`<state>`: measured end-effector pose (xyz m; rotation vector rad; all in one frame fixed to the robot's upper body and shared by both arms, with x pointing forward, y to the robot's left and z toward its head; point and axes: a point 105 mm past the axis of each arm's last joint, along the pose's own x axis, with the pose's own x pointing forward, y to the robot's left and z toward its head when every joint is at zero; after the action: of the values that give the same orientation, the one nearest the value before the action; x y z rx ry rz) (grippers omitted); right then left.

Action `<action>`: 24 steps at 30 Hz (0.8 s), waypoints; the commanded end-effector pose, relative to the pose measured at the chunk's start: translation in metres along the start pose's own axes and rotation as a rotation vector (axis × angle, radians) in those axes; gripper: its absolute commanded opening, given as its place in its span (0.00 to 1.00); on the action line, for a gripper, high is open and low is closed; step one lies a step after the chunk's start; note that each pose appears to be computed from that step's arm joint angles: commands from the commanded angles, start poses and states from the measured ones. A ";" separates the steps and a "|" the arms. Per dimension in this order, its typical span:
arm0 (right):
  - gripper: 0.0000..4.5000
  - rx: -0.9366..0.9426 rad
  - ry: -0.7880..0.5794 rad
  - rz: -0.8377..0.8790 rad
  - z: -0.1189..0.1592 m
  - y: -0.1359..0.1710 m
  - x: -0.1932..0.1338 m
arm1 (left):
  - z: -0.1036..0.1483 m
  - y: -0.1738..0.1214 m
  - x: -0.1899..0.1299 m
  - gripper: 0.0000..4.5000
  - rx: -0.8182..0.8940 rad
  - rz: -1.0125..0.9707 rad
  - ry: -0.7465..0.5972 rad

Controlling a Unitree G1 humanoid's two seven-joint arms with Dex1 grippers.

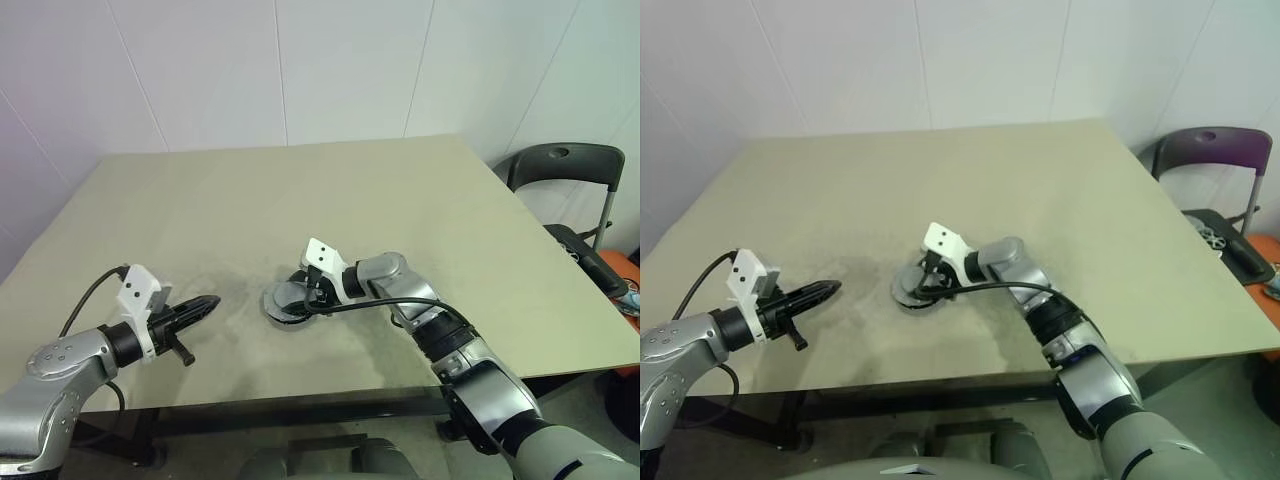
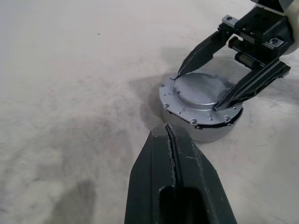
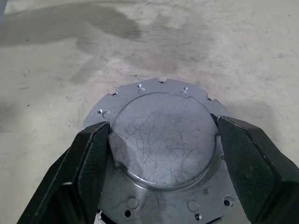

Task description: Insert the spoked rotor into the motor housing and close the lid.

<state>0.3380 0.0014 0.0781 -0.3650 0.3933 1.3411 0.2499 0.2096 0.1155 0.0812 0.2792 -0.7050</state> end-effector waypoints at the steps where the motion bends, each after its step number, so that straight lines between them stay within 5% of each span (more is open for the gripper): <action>1: 0.73 -0.038 -0.008 -0.013 0.008 -0.007 -0.006 | 0.008 0.003 0.000 0.00 0.032 0.013 -0.025; 24: 0.73 -0.069 0.067 -0.010 -0.013 -0.004 -0.001 | 0.011 0.002 0.008 0.00 0.028 -0.002 -0.046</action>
<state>0.3380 -0.0021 0.0734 -0.4421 0.3693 1.3630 0.2567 0.2061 0.1169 0.0722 0.2610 -0.7058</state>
